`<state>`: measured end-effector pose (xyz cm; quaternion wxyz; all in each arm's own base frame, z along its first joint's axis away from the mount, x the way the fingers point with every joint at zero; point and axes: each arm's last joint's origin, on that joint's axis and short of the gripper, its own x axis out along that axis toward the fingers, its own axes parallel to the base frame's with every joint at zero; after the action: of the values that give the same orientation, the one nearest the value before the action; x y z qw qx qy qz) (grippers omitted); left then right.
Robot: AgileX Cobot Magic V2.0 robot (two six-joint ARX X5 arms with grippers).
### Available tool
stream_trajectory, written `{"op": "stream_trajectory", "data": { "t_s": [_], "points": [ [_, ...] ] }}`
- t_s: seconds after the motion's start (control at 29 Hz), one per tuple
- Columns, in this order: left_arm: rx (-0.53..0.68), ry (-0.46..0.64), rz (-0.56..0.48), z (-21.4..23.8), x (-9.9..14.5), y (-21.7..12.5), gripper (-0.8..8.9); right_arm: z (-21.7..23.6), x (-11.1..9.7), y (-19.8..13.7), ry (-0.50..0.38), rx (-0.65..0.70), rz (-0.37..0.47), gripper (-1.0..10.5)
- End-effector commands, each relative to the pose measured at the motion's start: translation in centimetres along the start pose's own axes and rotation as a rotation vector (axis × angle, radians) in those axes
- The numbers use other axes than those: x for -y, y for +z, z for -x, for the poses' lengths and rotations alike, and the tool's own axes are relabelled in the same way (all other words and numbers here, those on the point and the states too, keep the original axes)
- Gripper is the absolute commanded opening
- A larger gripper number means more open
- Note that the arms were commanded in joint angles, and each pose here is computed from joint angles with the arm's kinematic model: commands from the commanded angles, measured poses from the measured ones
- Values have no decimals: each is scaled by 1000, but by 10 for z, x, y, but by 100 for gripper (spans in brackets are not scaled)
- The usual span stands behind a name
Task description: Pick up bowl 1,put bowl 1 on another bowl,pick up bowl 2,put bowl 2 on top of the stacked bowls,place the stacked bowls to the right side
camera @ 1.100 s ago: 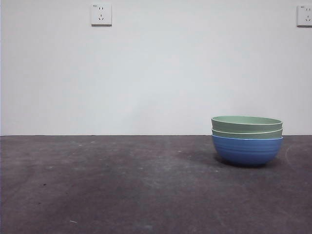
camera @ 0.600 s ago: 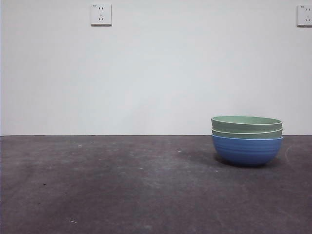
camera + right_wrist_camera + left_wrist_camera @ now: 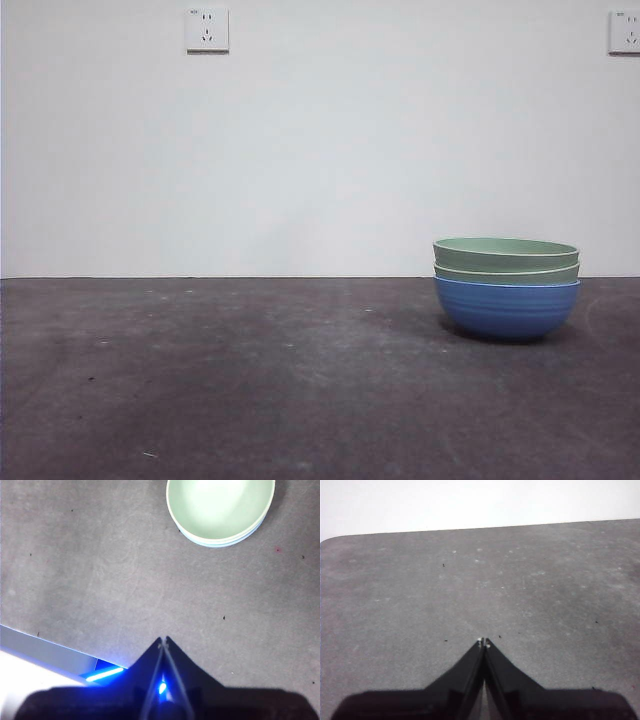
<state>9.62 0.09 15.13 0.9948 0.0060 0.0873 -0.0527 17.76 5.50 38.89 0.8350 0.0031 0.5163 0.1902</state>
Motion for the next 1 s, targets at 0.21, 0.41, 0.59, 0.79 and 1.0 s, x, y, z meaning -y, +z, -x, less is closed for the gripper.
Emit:
{"op": "stream_trajectory", "data": {
  "t_s": [0.21, 0.41, 0.59, 0.79, 1.0],
  "points": [
    [-10, 5, 12, -1, 0, -4, -3, -1, 0, -1, -4, -17, 12, 5],
    [-10, 5, 11, -1, 0, -4, -3, 14, 4, 6, -53, 218, 89, 5],
    [-10, 5, 11, -1, 0, -4, -3, 32, 2, -7, 13, 556, 122, 5],
    [-10, 5, 11, -1, 0, -4, -3, 5, 17, -58, -45, 756, 117, 5],
    [-10, 5, 12, -1, 0, -4, -3, -39, 35, -107, -105, 931, 73, 5]
  ]
}}
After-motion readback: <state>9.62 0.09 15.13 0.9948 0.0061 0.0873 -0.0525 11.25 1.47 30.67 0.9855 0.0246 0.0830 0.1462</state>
